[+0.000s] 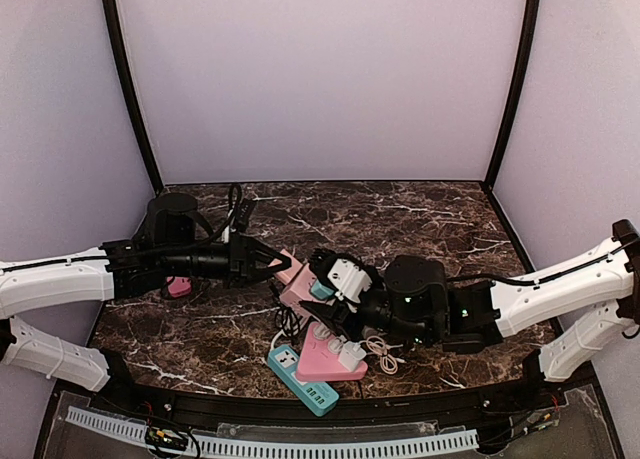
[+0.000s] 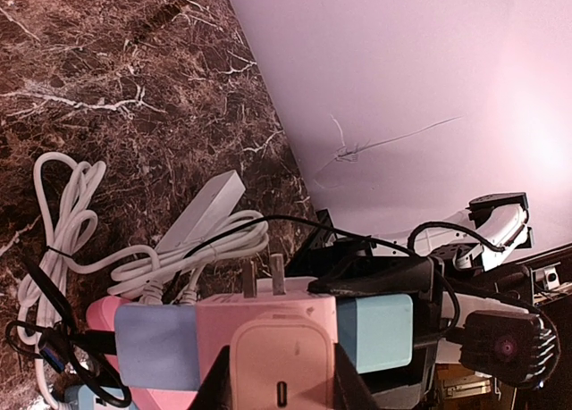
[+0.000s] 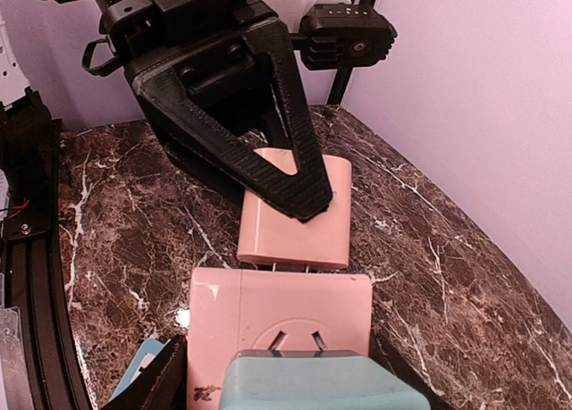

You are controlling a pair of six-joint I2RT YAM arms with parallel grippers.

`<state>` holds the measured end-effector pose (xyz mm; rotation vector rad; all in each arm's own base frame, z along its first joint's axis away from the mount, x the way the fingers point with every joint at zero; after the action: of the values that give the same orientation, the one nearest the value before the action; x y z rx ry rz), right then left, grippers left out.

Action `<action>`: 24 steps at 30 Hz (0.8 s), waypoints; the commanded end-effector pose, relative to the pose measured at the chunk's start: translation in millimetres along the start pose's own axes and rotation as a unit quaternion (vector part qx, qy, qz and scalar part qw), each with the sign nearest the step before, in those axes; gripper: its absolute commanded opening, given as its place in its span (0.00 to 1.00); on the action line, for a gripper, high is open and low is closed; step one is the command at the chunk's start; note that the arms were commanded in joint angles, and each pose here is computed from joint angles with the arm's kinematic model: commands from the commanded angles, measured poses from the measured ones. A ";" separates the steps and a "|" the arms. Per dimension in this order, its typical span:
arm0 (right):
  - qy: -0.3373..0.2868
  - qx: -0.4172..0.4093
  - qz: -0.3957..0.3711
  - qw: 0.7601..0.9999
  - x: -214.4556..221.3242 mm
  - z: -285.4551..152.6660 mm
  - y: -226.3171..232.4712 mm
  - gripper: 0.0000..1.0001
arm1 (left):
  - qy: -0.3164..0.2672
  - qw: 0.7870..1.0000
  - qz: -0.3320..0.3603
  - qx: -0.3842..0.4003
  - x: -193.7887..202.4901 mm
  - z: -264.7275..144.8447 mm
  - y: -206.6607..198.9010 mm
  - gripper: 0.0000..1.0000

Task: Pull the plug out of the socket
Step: Remove the plug from the socket.

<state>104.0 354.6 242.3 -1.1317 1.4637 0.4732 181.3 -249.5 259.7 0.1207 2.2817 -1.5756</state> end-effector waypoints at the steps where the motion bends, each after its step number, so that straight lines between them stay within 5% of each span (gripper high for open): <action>1: -0.035 0.048 0.039 0.997 -21.5 -7.7 -10.5 0.00 | -0.031 0.999 0.022 0.005 -10.2 -6.6 -5.0 0.01; 24: -0.039 0.101 0.088 0.990 -29.3 -16.5 -27.0 0.00 | -0.053 0.998 0.024 -0.019 -14.8 -18.4 3.4 0.01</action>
<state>112.1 346.0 241.7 -0.9625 1.5879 0.3973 191.4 -242.9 263.3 0.0717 2.2331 -1.5278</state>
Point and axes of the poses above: each gripper's point midway between its finger pads, its own z axis out along the fingers, its own y axis along the line the jaws close on, x = y × z, the point moved 8 cm from there along -z, back along the fingers, and after that the axes turned 5 degrees about -z, right-handed, at the moved point
